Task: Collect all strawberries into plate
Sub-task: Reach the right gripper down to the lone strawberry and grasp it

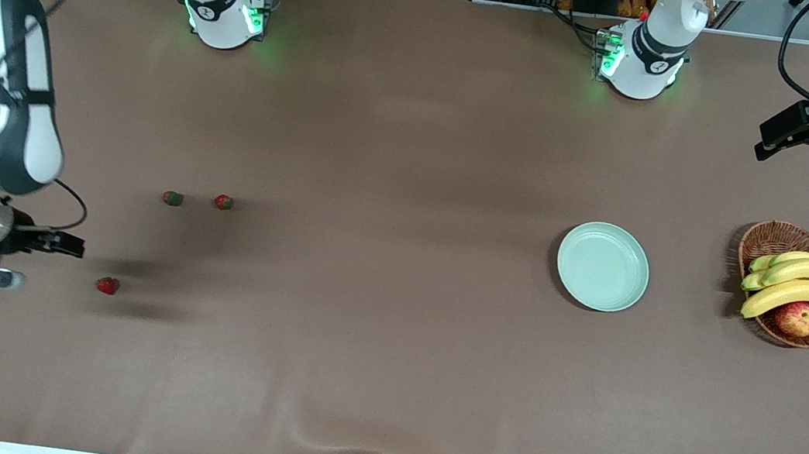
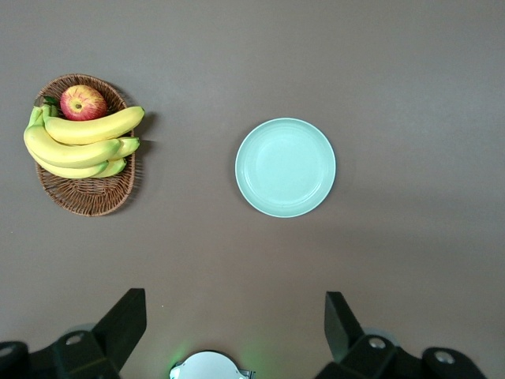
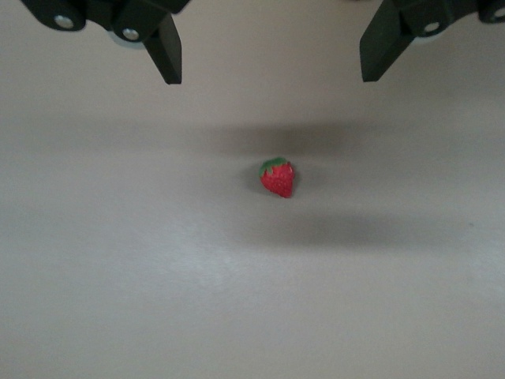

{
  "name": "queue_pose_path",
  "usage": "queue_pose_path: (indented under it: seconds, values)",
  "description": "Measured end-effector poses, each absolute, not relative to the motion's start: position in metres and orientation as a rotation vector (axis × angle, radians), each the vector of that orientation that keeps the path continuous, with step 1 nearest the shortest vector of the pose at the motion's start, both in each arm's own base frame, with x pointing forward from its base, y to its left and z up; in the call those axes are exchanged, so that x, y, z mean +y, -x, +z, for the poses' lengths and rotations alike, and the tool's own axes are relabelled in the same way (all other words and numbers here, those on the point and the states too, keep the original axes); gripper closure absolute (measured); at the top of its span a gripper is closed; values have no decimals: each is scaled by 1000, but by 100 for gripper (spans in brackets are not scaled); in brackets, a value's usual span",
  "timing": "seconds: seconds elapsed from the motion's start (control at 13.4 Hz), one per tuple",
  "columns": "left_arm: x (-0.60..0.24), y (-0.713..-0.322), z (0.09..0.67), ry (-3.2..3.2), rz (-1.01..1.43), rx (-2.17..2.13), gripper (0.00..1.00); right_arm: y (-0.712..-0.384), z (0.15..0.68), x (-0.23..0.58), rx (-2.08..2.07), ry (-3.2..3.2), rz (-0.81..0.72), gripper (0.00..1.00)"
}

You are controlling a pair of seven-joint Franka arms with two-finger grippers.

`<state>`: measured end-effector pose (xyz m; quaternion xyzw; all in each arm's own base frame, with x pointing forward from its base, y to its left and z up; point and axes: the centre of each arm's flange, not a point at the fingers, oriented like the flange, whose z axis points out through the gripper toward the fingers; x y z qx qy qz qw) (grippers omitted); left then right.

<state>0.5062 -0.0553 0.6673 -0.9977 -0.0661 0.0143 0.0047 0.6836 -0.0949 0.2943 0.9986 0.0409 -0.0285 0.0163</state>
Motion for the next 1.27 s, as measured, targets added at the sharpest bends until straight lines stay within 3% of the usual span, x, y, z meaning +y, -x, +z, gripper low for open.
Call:
queue_pose_path:
  seconds: [0.22, 0.67, 1.27]
  values:
    - [-59, -506, 667, 3126, 40, -196, 0, -693, 246, -70, 236, -3098, -96, 0]
    - [-67, -508, 665, 3128, 34, -174, 0, -699, 211, -67, 690, -3026, -73, 0]
    - [-85, -511, 659, 3127, 47, -119, 0, -701, 187, -78, 767, -3001, -68, 0]
